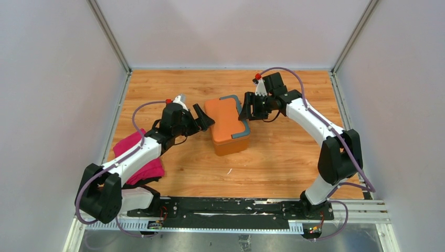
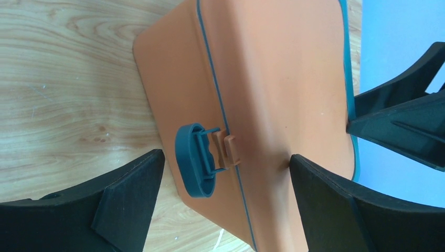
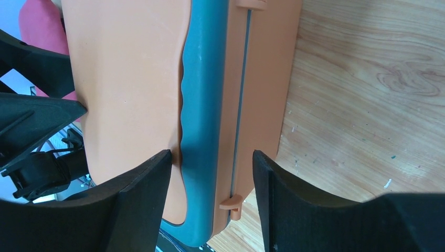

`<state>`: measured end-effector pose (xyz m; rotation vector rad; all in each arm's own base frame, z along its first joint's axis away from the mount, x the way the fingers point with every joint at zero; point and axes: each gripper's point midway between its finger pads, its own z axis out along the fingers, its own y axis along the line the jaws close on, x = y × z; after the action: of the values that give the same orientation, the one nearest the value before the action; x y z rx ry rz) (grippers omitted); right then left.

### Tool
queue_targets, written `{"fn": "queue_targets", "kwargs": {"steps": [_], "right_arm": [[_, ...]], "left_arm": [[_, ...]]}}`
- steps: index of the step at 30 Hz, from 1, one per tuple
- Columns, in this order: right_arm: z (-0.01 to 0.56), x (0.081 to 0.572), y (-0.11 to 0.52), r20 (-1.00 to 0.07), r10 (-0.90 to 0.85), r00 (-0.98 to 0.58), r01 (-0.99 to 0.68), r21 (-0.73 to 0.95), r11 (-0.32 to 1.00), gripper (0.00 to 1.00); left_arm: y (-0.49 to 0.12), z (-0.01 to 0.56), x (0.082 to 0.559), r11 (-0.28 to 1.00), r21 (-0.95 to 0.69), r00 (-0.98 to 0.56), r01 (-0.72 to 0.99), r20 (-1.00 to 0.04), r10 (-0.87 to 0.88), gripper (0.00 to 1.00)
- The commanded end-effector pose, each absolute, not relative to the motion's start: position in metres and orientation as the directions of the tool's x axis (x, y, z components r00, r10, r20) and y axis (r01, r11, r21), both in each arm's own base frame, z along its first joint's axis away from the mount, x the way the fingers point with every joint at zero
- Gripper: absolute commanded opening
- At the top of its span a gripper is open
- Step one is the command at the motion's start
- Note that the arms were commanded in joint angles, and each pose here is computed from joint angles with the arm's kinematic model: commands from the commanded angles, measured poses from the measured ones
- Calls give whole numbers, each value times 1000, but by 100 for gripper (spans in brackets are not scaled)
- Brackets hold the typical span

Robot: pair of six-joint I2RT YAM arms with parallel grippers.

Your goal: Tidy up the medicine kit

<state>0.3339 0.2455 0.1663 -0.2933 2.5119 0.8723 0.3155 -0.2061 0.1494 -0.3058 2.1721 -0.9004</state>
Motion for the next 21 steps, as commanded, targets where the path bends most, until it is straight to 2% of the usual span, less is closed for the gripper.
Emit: {"fn": "queue_targets", "kwargs": {"steps": [1, 21], "right_arm": [[158, 324, 252, -449, -79, -890, -340, 537, 772, 62], [156, 321, 255, -435, -79, -897, -333, 548, 768, 58]], "left_arm": [[-197, 149, 315, 755, -656, -687, 29, -561, -461, 93], [-208, 148, 319, 723, -690, -706, 31, -527, -473, 88]]}}
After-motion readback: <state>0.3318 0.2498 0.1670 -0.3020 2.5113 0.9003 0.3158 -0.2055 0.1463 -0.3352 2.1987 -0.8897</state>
